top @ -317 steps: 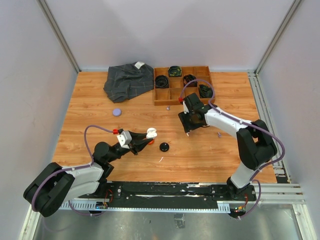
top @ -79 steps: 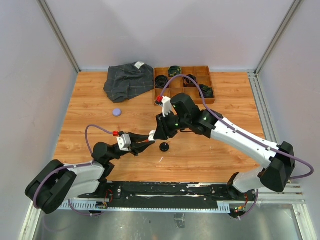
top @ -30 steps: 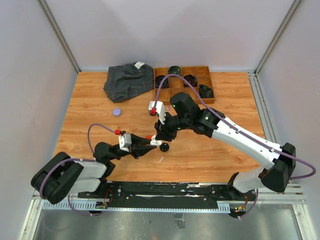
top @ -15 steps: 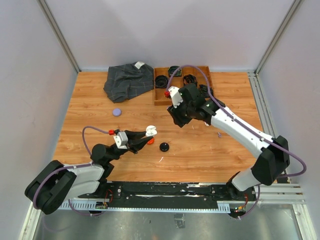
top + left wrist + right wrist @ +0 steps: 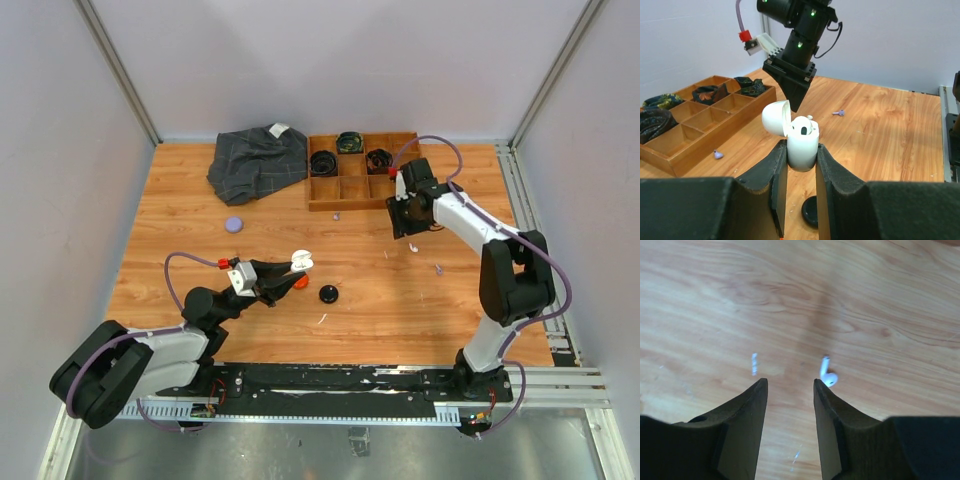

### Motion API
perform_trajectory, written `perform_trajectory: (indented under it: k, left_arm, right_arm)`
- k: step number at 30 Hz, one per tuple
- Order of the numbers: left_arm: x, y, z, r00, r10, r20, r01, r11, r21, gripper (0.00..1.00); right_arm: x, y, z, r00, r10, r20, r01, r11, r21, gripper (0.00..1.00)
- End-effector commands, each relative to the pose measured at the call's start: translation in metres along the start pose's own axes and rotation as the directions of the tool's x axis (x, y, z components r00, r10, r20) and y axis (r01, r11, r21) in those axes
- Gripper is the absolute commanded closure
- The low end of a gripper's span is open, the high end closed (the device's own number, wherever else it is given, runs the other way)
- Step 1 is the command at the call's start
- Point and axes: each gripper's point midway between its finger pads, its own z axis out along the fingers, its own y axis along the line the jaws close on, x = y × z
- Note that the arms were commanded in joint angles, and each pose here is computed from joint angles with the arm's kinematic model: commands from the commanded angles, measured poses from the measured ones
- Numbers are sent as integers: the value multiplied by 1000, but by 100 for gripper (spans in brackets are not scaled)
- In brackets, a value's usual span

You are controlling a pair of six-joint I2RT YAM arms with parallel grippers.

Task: Insert the wireless bluetooth earbuds into the charging case
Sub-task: Pick up the earbud from the center of the board.

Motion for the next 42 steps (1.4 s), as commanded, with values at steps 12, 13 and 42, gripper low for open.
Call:
perform_trajectory:
  k: [12,13,42]
  left_arm:
    - [-2,-5,1,1000,17,6,-17,999,30,100]
    - [-2,-5,1,1000,17,6,-17,999,32,100]
    - [9,-8,3,1000,-3,-25,4,999,53,100]
  right_arm:
    - [8,-53,61,974,217,-68,-215,976,31,58]
    - [9,-51,63,973,218,-75,-217,976,21,59]
    - [51,-28,14,960,220,-175,-220,975,19,61]
